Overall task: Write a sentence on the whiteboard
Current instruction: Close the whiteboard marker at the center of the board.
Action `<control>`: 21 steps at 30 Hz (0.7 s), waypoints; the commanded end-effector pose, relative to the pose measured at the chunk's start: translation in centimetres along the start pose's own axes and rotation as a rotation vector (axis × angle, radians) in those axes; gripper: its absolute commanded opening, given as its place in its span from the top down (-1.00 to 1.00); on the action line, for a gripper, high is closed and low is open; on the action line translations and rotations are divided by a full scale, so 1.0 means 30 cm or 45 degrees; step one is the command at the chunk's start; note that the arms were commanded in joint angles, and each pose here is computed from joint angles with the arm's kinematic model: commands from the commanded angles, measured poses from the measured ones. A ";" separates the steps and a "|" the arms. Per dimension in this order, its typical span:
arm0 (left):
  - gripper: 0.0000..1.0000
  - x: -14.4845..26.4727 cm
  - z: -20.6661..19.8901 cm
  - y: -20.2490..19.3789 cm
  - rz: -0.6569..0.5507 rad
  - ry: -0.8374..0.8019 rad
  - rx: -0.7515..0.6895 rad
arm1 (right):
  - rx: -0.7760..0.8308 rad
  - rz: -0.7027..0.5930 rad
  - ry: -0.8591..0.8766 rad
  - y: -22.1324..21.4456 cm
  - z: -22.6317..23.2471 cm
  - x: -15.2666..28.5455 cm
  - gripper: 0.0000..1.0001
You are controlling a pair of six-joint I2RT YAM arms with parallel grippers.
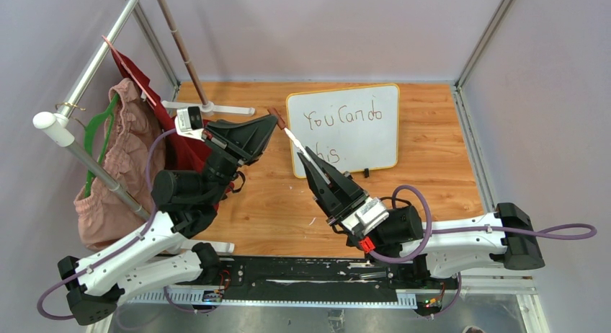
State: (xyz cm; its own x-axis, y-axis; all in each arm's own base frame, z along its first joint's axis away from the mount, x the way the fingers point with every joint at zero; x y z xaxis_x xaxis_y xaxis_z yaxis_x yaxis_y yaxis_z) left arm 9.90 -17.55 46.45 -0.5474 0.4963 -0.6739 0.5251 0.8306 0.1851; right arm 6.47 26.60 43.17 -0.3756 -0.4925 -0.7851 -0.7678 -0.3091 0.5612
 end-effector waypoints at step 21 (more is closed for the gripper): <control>1.00 0.004 -0.028 0.000 0.045 -0.063 0.005 | -0.017 -0.017 -0.103 0.024 -0.028 -0.041 1.00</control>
State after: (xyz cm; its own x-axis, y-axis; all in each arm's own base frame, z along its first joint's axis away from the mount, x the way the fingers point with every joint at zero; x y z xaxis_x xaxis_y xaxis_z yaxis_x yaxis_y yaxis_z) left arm 9.72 -17.64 46.39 -0.5295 0.5136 -0.6752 0.5403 0.8178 0.1983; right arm 6.55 27.04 42.97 -0.3853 -0.4973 -0.7773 -0.7648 -0.2992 0.5705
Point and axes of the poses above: each gripper's point midway between its finger pads, its own x axis back along the fingers, its own z axis along the line the jaws close on, y = z × x, the point moved 10 cm from there along x, back along the fingers, and after that the axes turned 4 degrees about x, right-handed, at the moved point
